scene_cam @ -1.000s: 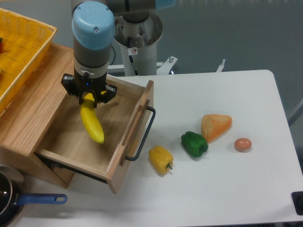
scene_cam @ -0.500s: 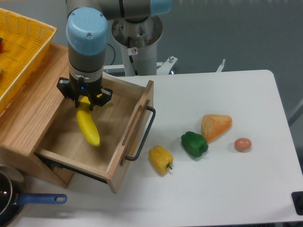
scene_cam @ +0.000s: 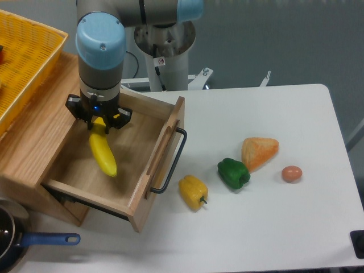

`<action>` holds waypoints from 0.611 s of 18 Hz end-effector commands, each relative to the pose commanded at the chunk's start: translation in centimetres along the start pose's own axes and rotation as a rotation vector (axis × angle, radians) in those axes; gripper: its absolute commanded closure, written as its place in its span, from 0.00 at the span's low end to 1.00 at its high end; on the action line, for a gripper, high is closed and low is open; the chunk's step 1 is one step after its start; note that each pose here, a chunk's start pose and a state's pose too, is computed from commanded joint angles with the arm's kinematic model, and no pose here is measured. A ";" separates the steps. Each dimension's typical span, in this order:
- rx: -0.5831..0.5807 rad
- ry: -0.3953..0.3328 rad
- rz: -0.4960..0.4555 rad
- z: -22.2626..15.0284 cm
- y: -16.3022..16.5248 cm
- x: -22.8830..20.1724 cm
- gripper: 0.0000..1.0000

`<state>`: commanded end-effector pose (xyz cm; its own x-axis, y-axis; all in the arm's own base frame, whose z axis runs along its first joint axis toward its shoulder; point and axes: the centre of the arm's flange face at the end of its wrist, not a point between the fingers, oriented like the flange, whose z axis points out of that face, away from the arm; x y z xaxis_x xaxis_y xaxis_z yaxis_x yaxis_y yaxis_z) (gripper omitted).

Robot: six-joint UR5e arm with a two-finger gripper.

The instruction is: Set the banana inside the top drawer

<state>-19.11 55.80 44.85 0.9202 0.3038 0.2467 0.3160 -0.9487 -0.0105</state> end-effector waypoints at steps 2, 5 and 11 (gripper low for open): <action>0.001 0.001 0.005 0.1 0.0 0.3 0.56; -0.001 0.001 0.012 0.4 -0.2 0.6 0.55; -0.006 0.001 0.021 0.7 -0.5 0.8 0.55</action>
<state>-18.37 56.58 44.35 0.9264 0.2842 0.2471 0.2957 -0.9552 -0.0097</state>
